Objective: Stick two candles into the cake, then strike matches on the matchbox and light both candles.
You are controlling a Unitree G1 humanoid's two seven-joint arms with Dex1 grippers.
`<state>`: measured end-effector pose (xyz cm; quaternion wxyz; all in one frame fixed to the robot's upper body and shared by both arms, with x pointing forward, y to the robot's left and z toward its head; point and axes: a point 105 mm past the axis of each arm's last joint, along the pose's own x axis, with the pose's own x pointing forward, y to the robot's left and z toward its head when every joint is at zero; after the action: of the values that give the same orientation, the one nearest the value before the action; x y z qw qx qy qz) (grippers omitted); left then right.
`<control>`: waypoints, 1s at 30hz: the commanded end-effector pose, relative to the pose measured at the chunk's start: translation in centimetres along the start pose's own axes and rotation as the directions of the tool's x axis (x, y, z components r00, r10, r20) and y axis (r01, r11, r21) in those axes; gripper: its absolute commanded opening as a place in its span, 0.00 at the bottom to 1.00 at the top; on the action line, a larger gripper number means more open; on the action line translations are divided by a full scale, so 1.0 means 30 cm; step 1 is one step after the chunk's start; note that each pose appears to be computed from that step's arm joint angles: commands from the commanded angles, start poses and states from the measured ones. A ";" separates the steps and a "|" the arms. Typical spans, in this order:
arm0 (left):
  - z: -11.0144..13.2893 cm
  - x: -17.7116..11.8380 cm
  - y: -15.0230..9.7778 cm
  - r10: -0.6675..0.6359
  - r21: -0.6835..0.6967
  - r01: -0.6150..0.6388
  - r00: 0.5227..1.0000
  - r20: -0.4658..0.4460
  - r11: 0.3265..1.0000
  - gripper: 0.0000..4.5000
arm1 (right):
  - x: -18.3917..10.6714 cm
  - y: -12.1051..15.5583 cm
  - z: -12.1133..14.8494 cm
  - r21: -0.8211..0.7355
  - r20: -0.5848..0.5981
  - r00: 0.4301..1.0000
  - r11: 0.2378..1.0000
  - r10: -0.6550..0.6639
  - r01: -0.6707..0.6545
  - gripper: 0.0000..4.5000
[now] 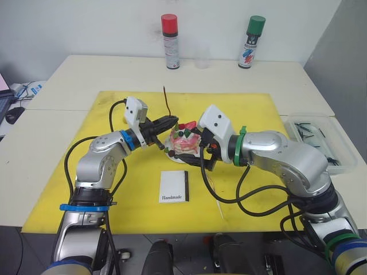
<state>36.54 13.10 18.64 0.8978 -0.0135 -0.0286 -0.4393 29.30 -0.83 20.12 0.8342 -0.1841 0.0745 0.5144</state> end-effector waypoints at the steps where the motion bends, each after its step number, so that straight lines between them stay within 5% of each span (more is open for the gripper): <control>1: 0.044 0.007 -0.010 -0.016 0.012 0.016 0.999 0.039 1.000 0.00 | -0.017 0.008 0.042 -0.045 0.050 0.999 0.999 -0.007 0.009 0.99; 17: -0.102 0.002 -0.010 0.018 0.014 -0.018 1.000 -0.011 1.000 0.00 | -0.012 0.008 0.042 -0.051 0.057 0.998 0.999 -0.014 0.017 0.99; 30: -0.097 0.001 0.004 0.058 -0.048 -0.056 0.998 0.037 0.997 0.00 | -0.011 0.004 0.034 -0.056 0.059 0.998 0.998 -0.028 0.032 0.99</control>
<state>36.82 13.01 15.69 0.9074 -0.0428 -0.0360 -0.4165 29.46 -0.87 20.23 0.8404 -0.1920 0.0591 0.5033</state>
